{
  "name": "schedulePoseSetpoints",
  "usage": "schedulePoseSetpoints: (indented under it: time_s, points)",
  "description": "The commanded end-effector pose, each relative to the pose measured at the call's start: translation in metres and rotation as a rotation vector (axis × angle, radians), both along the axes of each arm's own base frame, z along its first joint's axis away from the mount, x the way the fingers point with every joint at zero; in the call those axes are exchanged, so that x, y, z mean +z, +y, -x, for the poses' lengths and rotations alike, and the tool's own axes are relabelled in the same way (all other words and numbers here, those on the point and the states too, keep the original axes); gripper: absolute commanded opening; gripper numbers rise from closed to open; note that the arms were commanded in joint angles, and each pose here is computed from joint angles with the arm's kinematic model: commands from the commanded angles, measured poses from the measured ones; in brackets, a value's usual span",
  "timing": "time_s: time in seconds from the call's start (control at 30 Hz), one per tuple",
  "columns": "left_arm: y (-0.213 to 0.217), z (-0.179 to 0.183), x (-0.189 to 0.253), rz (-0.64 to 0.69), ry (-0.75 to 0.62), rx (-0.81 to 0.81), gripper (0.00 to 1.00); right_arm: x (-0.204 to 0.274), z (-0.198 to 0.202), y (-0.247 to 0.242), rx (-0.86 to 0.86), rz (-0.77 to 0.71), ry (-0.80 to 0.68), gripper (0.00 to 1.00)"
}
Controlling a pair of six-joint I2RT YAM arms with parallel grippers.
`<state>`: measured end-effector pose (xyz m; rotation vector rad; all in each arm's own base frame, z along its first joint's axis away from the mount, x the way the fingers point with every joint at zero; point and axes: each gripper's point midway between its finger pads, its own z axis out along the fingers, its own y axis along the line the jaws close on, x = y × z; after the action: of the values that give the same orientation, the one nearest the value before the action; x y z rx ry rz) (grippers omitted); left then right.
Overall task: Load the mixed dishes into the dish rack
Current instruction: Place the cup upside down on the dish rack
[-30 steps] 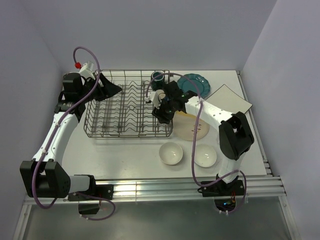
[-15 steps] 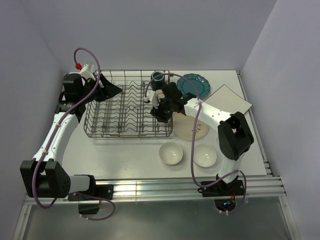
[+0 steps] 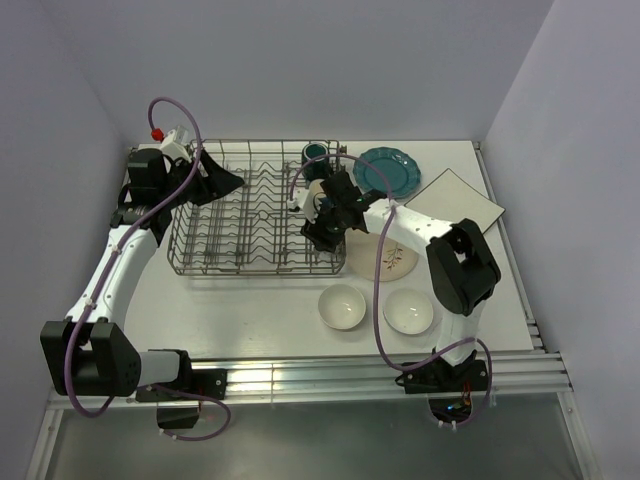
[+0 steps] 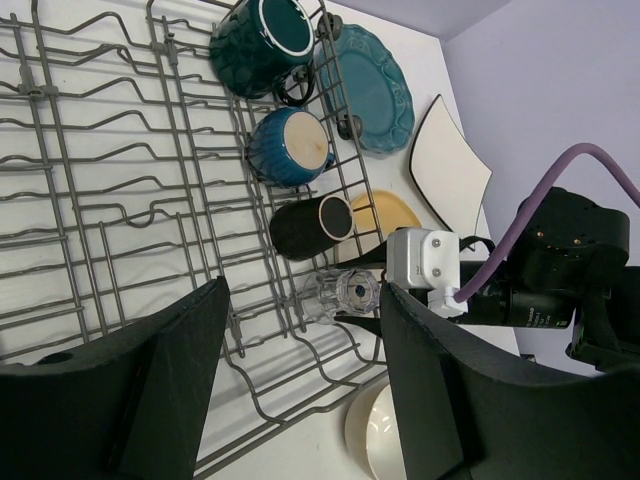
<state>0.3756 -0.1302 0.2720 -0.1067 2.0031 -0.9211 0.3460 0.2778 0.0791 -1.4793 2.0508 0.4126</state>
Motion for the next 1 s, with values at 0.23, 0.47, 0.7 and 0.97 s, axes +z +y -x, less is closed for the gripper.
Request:
schedulePoseSetpoints:
  time_s: [0.23,0.47,0.7,0.97]
  points:
    - [0.003,0.002,0.01,-0.007,-0.043,0.003,0.68,-0.002,-0.002,0.0,-0.002,-0.018,-0.003,0.54]
    - [0.002,0.001,0.011,-0.004,-0.04,-0.004,0.68,-0.005,-0.003,-0.005,-0.016,-0.016,0.001,0.74]
    - [0.002,-0.001,0.014,-0.009,-0.048,-0.006,0.68,0.009,-0.006,-0.002,-0.025,-0.053,-0.007,0.79]
    - [0.005,0.001,0.021,-0.028,-0.066,0.004,0.76,0.066,-0.019,0.004,-0.032,-0.154,-0.026,0.85]
